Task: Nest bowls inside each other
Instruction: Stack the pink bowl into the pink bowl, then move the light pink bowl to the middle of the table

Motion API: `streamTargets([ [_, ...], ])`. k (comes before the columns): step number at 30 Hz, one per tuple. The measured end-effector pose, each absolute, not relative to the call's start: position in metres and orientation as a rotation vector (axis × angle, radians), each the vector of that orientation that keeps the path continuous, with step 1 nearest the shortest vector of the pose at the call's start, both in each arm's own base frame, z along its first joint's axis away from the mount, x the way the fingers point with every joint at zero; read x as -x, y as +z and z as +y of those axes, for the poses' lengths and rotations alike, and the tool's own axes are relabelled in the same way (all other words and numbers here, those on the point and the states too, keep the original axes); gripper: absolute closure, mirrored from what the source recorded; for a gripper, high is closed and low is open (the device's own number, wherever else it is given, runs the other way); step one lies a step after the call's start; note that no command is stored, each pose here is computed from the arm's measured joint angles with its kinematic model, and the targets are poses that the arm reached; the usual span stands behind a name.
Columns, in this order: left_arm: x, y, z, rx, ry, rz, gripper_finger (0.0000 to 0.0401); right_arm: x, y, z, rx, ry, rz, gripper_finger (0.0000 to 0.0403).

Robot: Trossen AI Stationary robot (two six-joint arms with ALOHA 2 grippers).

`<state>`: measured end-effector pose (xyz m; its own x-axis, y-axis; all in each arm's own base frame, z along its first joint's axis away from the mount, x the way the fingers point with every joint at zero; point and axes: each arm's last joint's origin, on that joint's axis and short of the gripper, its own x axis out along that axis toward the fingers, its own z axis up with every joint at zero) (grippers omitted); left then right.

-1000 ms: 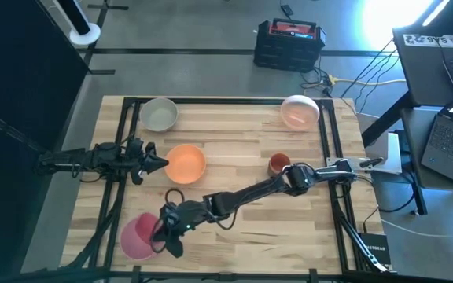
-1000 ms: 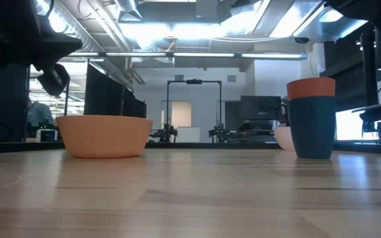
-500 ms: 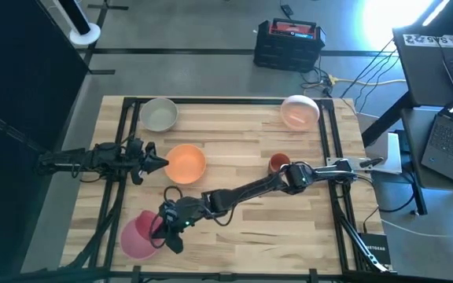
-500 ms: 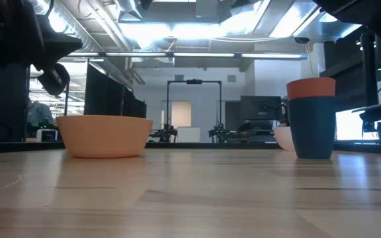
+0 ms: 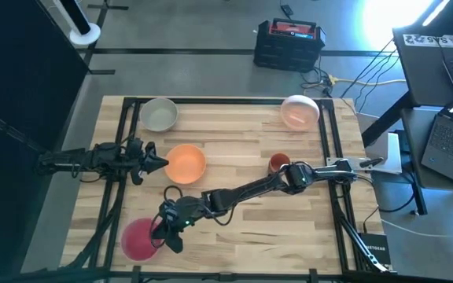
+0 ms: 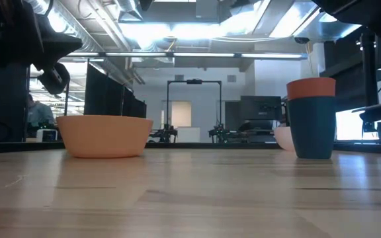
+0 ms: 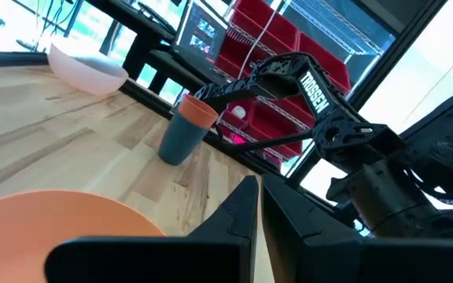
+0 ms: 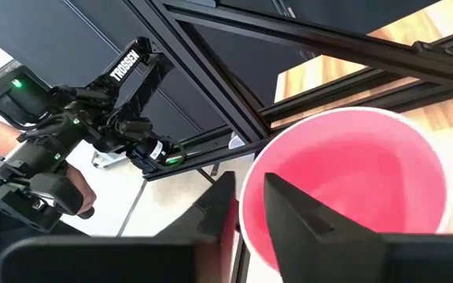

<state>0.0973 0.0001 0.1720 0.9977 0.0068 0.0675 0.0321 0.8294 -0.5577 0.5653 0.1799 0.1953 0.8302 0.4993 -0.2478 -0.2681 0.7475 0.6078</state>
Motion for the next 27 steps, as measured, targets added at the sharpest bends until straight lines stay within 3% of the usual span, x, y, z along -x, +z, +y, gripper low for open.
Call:
streamTargets([
  [9,-0.097,0.172,0.000,0.628,-0.016,-0.071,0.0400,-0.565,0.191,0.175,-0.579,0.446,0.482,0.0311],
  [12,-0.097,0.173,0.000,0.736,-0.022,-0.075,0.0400,-0.561,0.191,0.169,-0.546,0.430,0.566,0.0308],
  [18,-0.097,0.173,0.000,0.775,-0.021,-0.073,0.0400,-0.536,0.244,0.158,-0.337,0.399,0.635,0.0308],
  [27,-0.097,0.173,0.000,0.775,-0.019,-0.072,0.0400,-0.493,0.301,0.125,-0.062,0.141,0.763,0.0308],
])
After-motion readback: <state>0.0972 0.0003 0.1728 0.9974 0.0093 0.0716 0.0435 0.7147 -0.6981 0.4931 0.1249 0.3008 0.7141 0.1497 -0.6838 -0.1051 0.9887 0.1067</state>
